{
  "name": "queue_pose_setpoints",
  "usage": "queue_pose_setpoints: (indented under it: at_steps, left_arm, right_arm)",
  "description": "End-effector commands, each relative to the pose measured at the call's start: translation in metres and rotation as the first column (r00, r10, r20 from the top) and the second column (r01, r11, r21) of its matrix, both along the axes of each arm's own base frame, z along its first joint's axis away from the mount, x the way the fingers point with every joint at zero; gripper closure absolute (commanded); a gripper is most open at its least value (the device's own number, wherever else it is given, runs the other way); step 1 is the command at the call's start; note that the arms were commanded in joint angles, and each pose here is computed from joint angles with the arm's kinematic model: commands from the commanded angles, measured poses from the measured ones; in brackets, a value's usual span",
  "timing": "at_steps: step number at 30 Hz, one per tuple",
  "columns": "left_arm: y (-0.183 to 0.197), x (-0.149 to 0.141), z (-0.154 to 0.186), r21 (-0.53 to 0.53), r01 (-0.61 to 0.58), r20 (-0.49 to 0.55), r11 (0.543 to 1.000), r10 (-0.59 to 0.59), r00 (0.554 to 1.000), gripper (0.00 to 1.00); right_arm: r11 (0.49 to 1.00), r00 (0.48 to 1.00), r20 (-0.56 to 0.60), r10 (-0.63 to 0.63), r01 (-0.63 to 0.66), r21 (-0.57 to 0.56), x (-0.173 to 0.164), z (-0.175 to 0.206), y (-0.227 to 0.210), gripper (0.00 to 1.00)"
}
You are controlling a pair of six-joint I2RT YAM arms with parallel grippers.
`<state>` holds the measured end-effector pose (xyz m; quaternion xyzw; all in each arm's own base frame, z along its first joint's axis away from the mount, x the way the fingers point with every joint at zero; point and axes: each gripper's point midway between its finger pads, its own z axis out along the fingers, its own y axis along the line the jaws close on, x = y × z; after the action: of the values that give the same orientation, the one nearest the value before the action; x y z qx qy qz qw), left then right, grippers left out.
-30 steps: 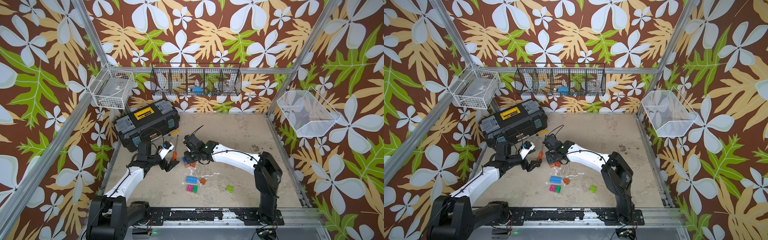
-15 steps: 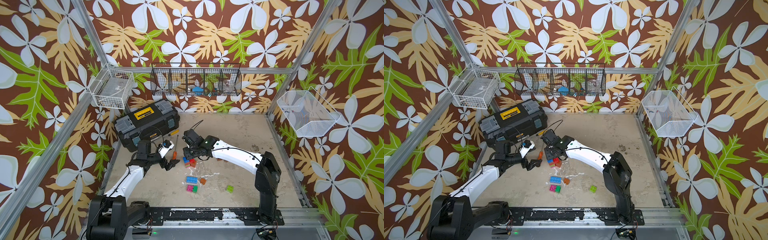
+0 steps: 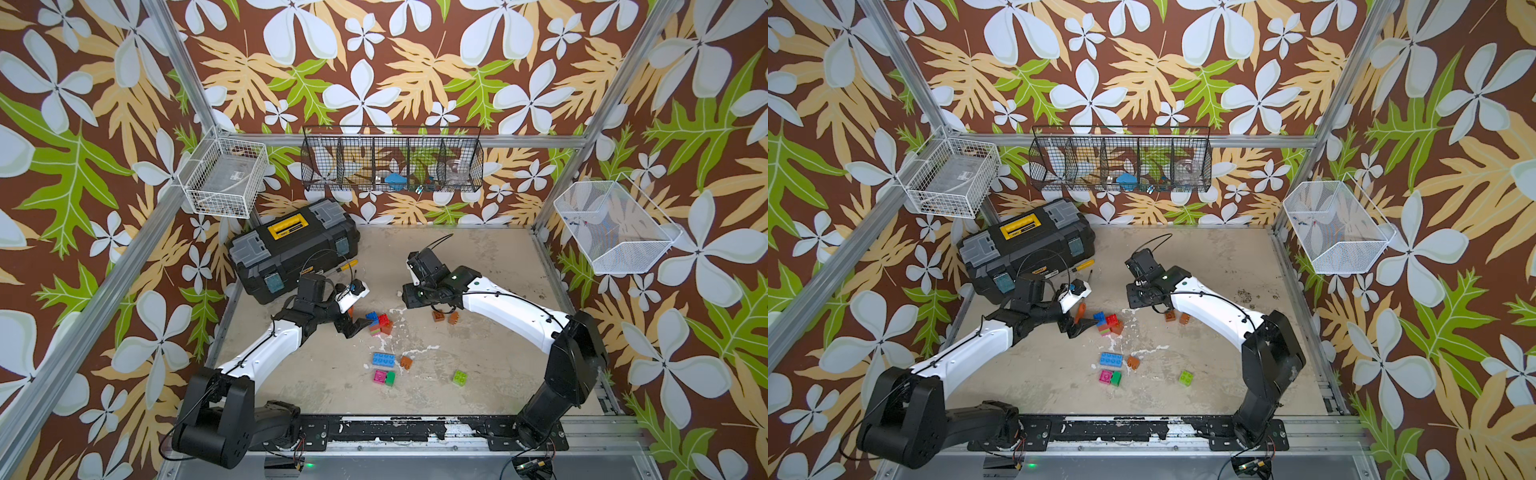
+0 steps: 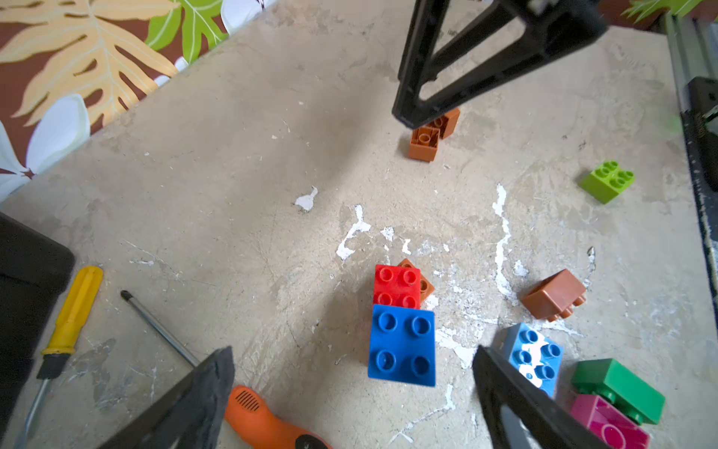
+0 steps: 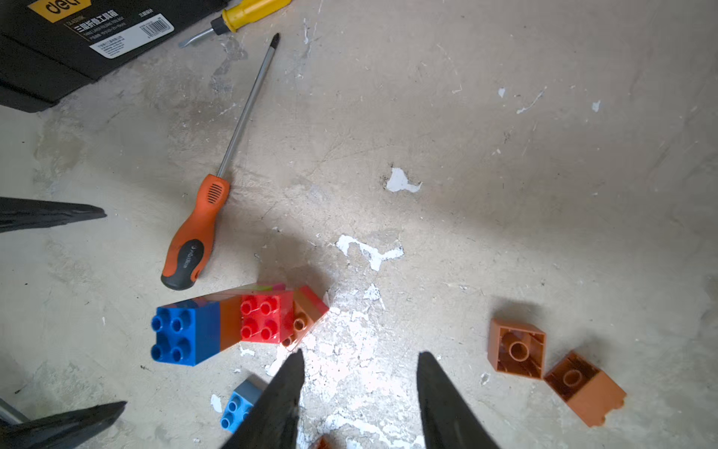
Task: Assemble the letter h with lego
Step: Assemble the lego brick with the lego brick.
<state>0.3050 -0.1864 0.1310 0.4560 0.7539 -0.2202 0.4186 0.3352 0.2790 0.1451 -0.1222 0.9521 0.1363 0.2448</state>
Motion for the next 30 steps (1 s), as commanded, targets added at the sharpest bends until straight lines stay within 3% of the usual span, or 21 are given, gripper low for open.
queue_pose_setpoints:
  at_steps: [1,6,11,19,30]
  left_arm:
    - [0.001,0.01,-0.011,0.046,-0.068,-0.016,0.997,0.069,0.997,0.0]
    - [-0.011,0.002,-0.018,0.034,-0.032,-0.046,0.999,0.034,0.998,0.0]
    - [-0.021,-0.008,-0.028,0.062,0.034,-0.035,0.998,-0.032,0.999,0.08]
    - [-0.018,0.001,-0.042,0.121,0.035,-0.036,0.992,-0.031,0.999,0.17]
    - [-0.018,-0.008,-0.059,0.14,0.034,-0.085,0.99,-0.023,0.996,0.17]
  right_arm:
    - [0.999,1.0,0.009,-0.01,0.01,0.044,0.003,-0.003,-0.001,0.51]
    - [0.998,1.0,-0.015,-0.02,0.021,0.062,0.001,-0.014,-0.008,0.51]
    - [0.997,0.999,-0.031,0.02,-0.018,0.071,0.0,-0.023,-0.006,0.51]
    - [0.993,0.991,-0.095,0.092,-0.084,0.081,-0.002,-0.044,0.009,0.54]
    - [0.997,0.994,-0.096,0.052,-0.046,0.069,0.007,-0.048,0.01,0.52]
